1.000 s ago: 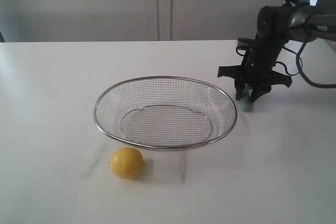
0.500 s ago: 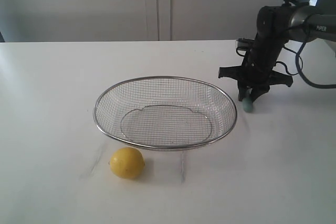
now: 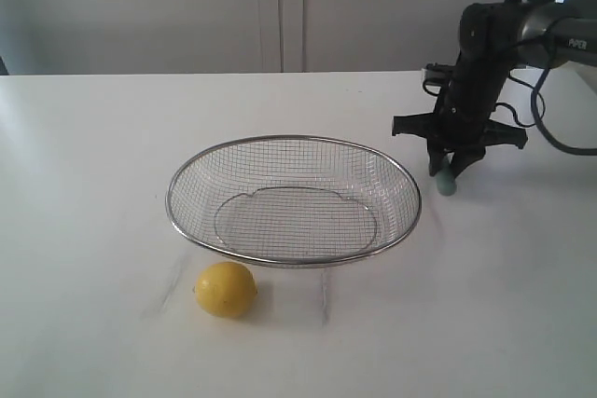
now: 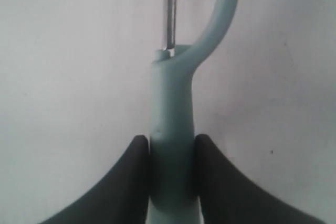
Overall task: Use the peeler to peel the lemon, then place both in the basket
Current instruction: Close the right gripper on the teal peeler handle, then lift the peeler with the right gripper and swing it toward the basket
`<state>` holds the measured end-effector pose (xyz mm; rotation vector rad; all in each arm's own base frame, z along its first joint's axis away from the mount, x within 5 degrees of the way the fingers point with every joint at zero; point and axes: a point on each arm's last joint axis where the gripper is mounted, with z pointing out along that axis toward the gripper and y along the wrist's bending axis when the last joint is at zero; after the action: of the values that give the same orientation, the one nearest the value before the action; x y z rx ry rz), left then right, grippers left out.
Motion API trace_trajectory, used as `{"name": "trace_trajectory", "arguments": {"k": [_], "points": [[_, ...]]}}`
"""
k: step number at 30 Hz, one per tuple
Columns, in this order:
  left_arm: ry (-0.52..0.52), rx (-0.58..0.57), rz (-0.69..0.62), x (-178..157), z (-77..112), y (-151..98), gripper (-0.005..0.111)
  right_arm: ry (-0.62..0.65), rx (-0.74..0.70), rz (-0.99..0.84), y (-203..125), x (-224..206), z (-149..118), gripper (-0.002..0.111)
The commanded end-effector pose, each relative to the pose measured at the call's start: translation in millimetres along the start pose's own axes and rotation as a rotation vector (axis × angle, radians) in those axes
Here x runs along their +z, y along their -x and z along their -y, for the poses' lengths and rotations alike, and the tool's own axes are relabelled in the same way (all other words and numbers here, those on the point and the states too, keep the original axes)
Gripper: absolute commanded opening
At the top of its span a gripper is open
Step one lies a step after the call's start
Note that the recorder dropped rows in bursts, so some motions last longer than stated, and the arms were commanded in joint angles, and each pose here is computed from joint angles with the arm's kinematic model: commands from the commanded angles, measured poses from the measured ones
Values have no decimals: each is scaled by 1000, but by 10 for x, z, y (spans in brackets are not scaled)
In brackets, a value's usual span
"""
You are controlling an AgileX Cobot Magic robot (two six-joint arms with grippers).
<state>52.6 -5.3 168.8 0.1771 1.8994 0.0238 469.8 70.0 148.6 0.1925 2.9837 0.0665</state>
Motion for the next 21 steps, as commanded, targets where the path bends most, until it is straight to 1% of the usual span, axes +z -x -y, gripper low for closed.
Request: {"name": "trace_trajectory", "arguments": {"k": [1, 11, 21], "points": [[4, 1, 4, -2, -2, 0, 0, 1, 5, 54, 29, -264, 36, 0], [4, 1, 4, -2, -2, 0, 0, -4, -7, 74, -18, -624, 54, 0], [4, 1, 4, -2, -2, 0, 0, -12, -8, 60, -67, -779, 69, 0]]}}
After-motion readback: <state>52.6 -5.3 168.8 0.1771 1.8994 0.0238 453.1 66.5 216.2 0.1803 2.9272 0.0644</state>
